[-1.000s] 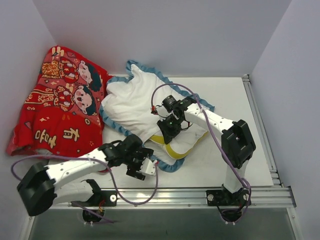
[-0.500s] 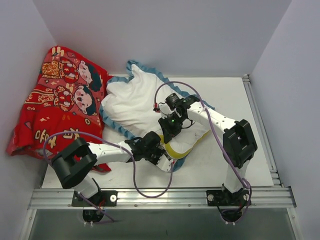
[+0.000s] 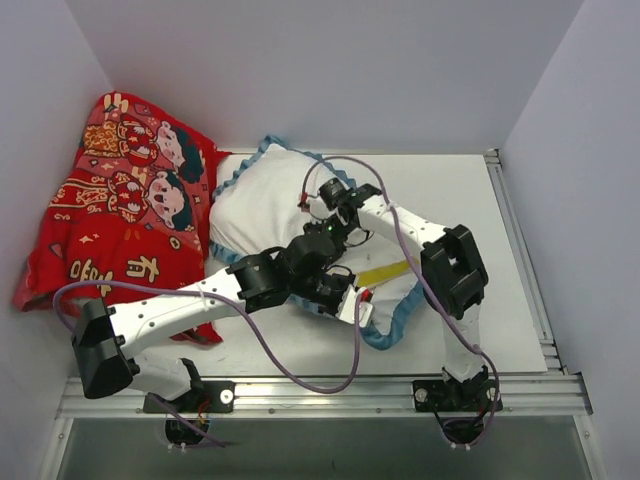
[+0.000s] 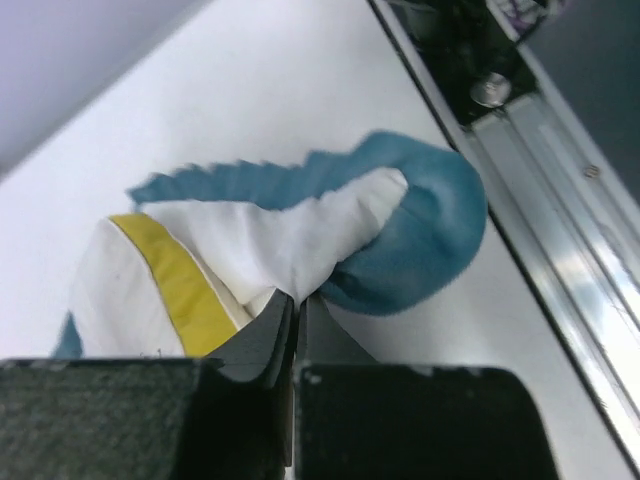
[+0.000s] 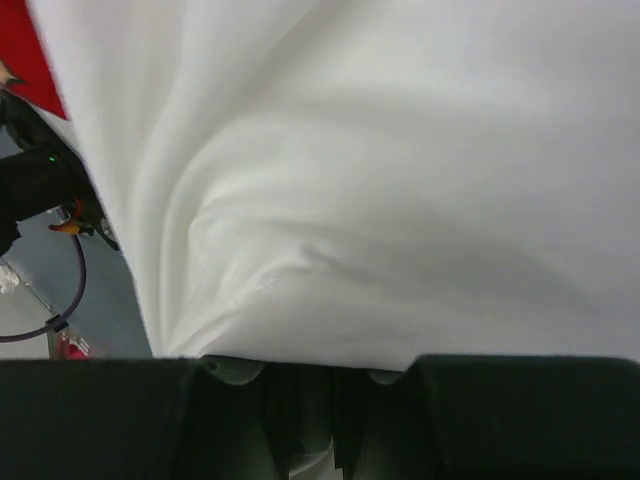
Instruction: Put the pillow into the pillowcase
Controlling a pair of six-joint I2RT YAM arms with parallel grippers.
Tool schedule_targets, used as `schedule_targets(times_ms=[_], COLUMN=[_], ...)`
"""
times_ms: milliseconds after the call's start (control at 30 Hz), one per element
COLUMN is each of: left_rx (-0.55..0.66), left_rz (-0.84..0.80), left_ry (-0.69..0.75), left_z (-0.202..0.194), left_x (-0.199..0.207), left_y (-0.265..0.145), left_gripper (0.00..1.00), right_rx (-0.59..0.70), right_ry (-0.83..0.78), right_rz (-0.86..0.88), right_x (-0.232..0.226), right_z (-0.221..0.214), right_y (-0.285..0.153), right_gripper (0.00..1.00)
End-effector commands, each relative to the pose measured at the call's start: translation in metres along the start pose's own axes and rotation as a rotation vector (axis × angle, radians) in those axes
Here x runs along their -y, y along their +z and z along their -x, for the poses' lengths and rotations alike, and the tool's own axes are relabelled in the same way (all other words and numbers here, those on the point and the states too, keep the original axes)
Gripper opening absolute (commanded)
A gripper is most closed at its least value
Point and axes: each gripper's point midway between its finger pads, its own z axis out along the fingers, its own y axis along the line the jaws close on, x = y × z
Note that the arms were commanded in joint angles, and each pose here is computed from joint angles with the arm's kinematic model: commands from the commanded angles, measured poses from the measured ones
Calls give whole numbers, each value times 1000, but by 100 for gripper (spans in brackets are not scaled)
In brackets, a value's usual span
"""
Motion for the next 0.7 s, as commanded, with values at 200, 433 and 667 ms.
schedule_targets(times_ms=[200,433,667], left_rx=[122,7,-200], left_rz=[-159,-46,241], left_ry=[-9,-181,-657], left_z=[21,-4,-74], left_x=[53,53,-10], left_y=[-34,-80,-104], left_gripper=[12,57,69], right_rx=[-34,71,165], right_ry=[107,-27,97], right_rz=[15,160,-136], right_x=[27,-17,101], right_z=[-53,-45,-53], right_y=[29,-91,-155], right_gripper=[32,88,84])
